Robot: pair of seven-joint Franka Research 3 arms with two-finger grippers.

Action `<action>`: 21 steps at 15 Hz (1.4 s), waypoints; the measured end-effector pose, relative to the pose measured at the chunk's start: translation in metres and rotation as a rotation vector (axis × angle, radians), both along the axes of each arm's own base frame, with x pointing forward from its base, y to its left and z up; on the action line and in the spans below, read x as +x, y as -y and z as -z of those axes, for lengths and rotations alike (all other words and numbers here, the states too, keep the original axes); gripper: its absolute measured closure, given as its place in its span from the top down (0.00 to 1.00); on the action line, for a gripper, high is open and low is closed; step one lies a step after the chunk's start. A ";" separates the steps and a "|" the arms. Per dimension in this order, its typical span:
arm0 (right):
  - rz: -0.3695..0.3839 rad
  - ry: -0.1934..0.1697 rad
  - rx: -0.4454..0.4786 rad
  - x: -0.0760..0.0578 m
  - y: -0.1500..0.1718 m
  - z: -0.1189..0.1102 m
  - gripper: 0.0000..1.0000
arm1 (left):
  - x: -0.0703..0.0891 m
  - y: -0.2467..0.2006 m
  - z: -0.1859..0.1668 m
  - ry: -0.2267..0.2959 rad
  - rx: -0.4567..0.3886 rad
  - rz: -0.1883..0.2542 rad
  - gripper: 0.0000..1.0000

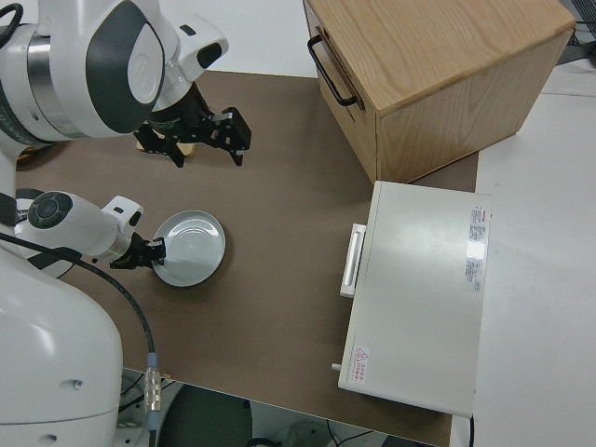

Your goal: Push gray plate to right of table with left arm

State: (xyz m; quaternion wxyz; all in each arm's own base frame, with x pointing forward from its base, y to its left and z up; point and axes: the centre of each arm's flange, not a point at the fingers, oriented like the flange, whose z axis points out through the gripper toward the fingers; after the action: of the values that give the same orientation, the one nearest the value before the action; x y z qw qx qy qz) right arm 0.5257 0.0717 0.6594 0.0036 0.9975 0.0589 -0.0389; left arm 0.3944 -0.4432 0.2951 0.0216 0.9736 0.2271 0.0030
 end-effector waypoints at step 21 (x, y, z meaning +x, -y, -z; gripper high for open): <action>0.000 0.000 0.000 0.000 0.000 0.000 0.99 | 0.149 -0.321 -0.218 -0.108 0.069 0.337 1.00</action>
State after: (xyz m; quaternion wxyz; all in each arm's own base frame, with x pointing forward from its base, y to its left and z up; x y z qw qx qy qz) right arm 0.5257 0.0716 0.6594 0.0036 0.9975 0.0589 -0.0389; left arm 0.5429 -0.1225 0.5133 -0.0238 0.9968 0.0611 -0.0451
